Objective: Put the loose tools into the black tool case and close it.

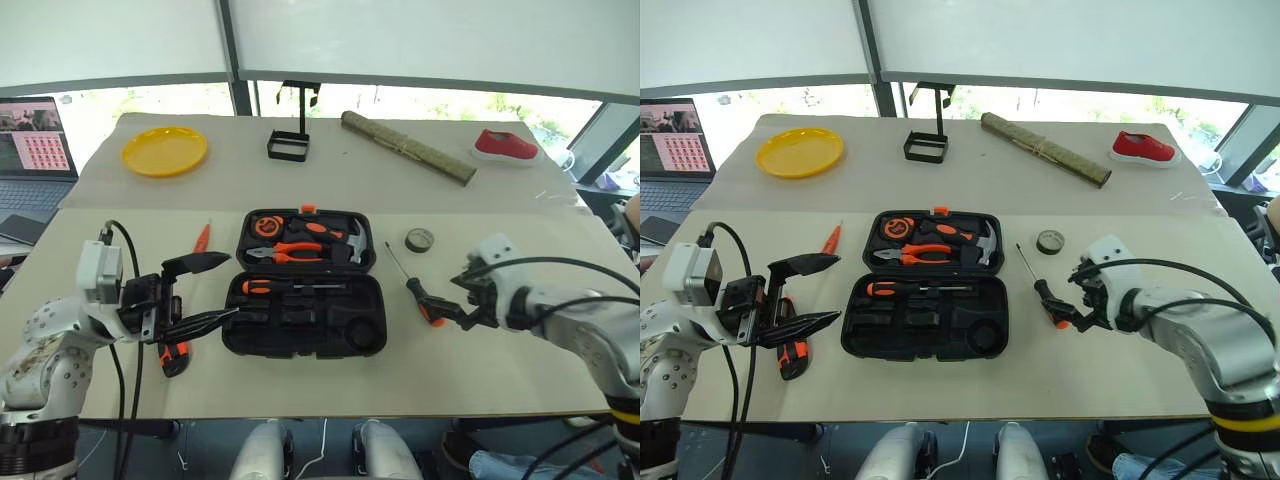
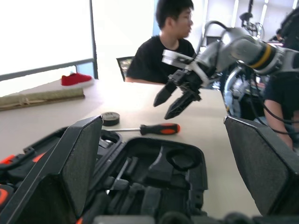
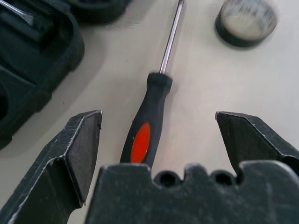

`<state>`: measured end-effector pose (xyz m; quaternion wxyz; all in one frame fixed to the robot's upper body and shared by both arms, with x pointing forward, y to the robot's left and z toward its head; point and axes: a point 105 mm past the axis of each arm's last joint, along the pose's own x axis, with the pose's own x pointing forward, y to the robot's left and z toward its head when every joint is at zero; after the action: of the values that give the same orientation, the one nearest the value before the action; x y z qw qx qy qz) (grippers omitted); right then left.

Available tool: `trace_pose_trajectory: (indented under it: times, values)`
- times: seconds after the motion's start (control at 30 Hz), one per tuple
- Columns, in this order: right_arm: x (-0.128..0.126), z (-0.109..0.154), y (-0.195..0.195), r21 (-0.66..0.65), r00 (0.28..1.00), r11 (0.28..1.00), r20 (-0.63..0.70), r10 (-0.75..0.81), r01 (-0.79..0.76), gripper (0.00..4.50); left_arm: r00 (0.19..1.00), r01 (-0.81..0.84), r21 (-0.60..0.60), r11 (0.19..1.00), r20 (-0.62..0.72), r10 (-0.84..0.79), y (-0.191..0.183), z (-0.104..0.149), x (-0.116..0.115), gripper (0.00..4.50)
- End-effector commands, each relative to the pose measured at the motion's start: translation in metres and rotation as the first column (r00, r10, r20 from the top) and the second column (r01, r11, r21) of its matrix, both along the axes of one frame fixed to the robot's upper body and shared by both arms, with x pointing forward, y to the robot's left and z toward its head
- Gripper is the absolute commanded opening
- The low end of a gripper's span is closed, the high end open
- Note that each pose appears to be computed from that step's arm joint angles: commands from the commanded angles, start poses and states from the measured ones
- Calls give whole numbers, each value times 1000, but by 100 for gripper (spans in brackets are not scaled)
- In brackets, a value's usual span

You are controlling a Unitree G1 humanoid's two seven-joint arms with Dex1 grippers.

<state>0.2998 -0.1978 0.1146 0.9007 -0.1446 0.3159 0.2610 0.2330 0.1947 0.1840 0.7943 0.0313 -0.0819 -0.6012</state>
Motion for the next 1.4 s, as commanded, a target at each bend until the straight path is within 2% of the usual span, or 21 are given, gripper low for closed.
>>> trace_pose_trajectory:
  times: [0.03, 0.17, 0.33, 0.37, 0.5, 0.6, 0.7, 0.73, 0.8, 0.87, 1.03, 1.2, 1.4]
  values:
    - [6, -7, -9, -91, 999, 995, -29, -42, 39, 425, 999, -5, 58, 998, 35, 3, 6, -1, -4, 449]
    - [12, -16, -7, -102, 999, 994, -33, -43, 40, 315, 999, -30, 59, 998, 36, 28, 9, -4, -3, 450]
    - [18, -13, -18, -110, 995, 989, 29, -97, 99, 132, 998, -37, 49, 998, 60, 34, 8, -4, -3, 450]
    - [17, -10, -24, -114, 993, 986, 41, -114, 118, 108, 997, -37, 48, 998, 67, 33, 8, -5, -4, 450]
    - [6, 6, -46, -174, 988, 975, 92, -121, 136, 102, 997, -41, 49, 998, 61, 38, 8, -7, -5, 450]
    - [2, 30, -39, -182, 987, 983, 159, -11, 40, 102, 996, -70, 52, 996, 53, 68, 12, -9, -4, 450]
    - [-2, 59, -6, -122, 948, 977, 245, 201, -176, 102, 993, -114, 68, 991, 39, 112, 21, -14, -3, 450]
    - [-7, 70, 20, -93, 892, 938, 288, 348, -335, 102, 990, -139, 86, 986, 33, 137, 26, -18, -3, 450]
    - [-16, 80, 54, -72, 784, 841, 326, 529, -537, 102, 986, -167, 131, 977, 32, 164, 35, -24, -4, 450]
    - [-13, 77, 82, -56, 719, 766, 307, 623, -640, 102, 980, -199, 183, 963, 39, 195, 46, -28, -4, 450]
    - [-1, 61, 122, -108, 626, 653, 204, 753, -750, 102, 977, -215, 216, 953, 35, 212, 52, -31, -9, 450]
    - [16, 37, 132, -245, 606, 601, 64, 793, -761, 102, 978, -207, 224, 952, 26, 206, 47, -32, -16, 450]
    - [19, 23, 134, -305, 591, 558, -23, 806, -772, 102, 978, -206, 226, 952, 22, 207, 43, -35, -20, 450]
